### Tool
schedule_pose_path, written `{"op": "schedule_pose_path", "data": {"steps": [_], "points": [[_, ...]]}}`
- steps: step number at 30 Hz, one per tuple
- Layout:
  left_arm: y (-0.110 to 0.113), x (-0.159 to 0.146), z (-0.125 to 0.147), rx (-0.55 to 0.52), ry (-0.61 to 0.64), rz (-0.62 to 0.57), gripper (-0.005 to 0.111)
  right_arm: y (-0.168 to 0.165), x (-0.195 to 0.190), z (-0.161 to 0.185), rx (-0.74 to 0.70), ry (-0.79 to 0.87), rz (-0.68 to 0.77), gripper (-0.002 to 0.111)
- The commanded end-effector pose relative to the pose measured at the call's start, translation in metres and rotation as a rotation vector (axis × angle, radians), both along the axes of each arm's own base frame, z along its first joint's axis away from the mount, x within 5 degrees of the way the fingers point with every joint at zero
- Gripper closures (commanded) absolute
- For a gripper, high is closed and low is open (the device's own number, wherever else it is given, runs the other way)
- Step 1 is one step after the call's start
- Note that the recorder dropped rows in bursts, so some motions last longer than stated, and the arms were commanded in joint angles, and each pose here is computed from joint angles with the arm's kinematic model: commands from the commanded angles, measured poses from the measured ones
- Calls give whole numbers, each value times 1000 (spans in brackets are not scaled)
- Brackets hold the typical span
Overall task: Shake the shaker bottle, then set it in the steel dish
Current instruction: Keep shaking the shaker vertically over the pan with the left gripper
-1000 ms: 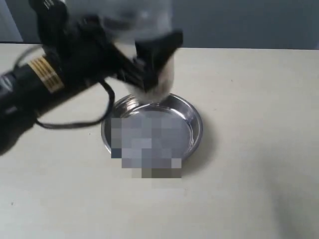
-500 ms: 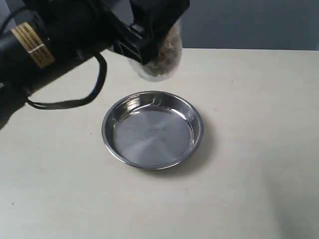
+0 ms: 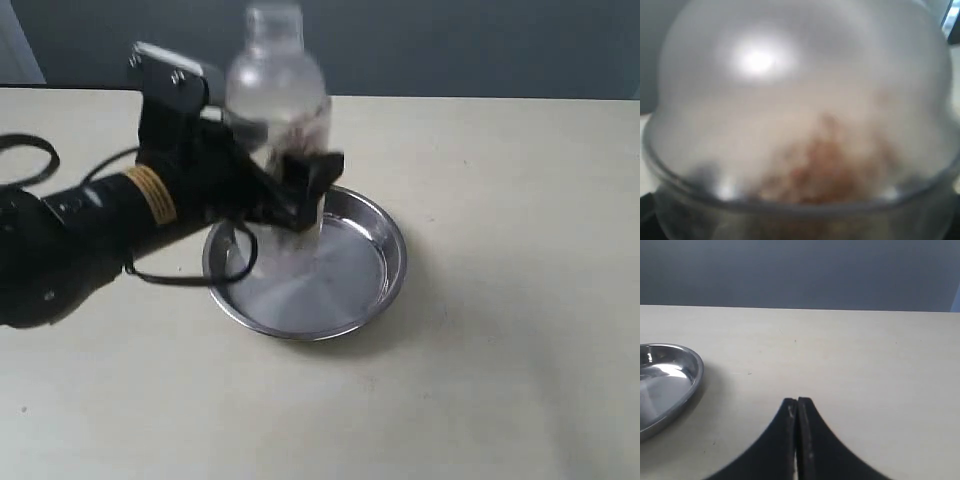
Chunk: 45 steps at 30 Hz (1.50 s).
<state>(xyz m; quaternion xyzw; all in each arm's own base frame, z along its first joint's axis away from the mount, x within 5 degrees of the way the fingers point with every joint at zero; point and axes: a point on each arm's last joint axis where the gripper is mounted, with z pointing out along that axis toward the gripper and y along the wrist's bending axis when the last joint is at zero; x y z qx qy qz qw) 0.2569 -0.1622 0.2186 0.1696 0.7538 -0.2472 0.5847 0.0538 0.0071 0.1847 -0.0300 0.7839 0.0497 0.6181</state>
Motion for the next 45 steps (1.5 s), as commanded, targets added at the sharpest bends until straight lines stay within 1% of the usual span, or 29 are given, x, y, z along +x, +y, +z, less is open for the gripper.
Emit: {"op": "schedule_pose_path", "data": {"steps": [1,2,3,4,5,6,7,8,9,10,11,12,13,14,15,16,17,18,19,20,21,22,24,26,29,32,37,42,45], "points": [[-7,-19,81,-284,-455,-176,107,0,0,1,0,-17,3,109],[-4,-22,97,-264,-496,-166,107,0,0,1,0,-17,3,109],[-3,-18,98,-214,-453,-131,107,0,0,1,0,-17,3,109],[-2,-13,89,-151,-363,-92,107,0,0,1,0,-17,3,109],[-2,-3,62,-51,-195,-43,107,0,0,1,0,-17,3,109],[-3,2,40,-2,-91,-22,107,0,0,1,0,-17,3,109],[-3,7,14,3,6,7,107,0,0,1,0,-17,3,109],[-9,2,33,-75,-125,-60,107,0,0,1,0,-17,3,109],[-13,-11,72,-176,-357,-158,107,0,0,1,0,-17,3,109],[-11,-19,103,-241,-499,-190,107,0,0,1,0,-17,3,109],[-8,-16,109,-170,-447,-134,107,0,0,1,0,-17,3,109],[-7,-6,86,-69,-291,-77,107,0,0,1,0,-17,3,109],[-8,6,36,49,-68,-30,107,0,0,1,0,-17,3,109],[-9,11,6,62,49,-3,107,0,0,1,0,-17,3,109],[-12,9,7,1,37,-24,107,0,0,1,0,-17,3,109],[-18,0,36,-111,-126,-115,107,0,0,1,0,-17,3,109],[-21,-11,79,-203,-349,-208,107,0,0,1,0,-17,3,109],[-18,-17,100,-199,-434,-219,107,0,0,1,0,-17,3,109],[-14,-13,99,-107,-376,-152,107,0,0,1,0,-17,3,109],[-12,-5,77,-39,-248,-96,107,0,0,1,0,-17,3,109],[-9,9,26,44,-6,-10,107,0,0,1,0,-17,3,109],[-7,10,9,49,61,13,107,0,0,1,0,-17,3,109],[-11,3,14,-57,10,-27,107,0,0,1,0,-17,3,109],[-16,-3,36,-149,-139,-111,107,0,0,1,0,-17,3,109],[-13,-10,59,-234,-247,-125,107,0,0,1,0,-17,3,109],[-9,-14,66,-225,-240,-110,107,0,0,1,0,-17,3,109],[-9,-11,55,-158,-165,-95,107,0,0,1,0,-15,3,109],[-10,-11,57,-174,-184,-100,107,0,0,1,0,-15,3,109],[-10,-11,56,-155,-182,-101,107,0,0,1,0,-15,3,109]]}}
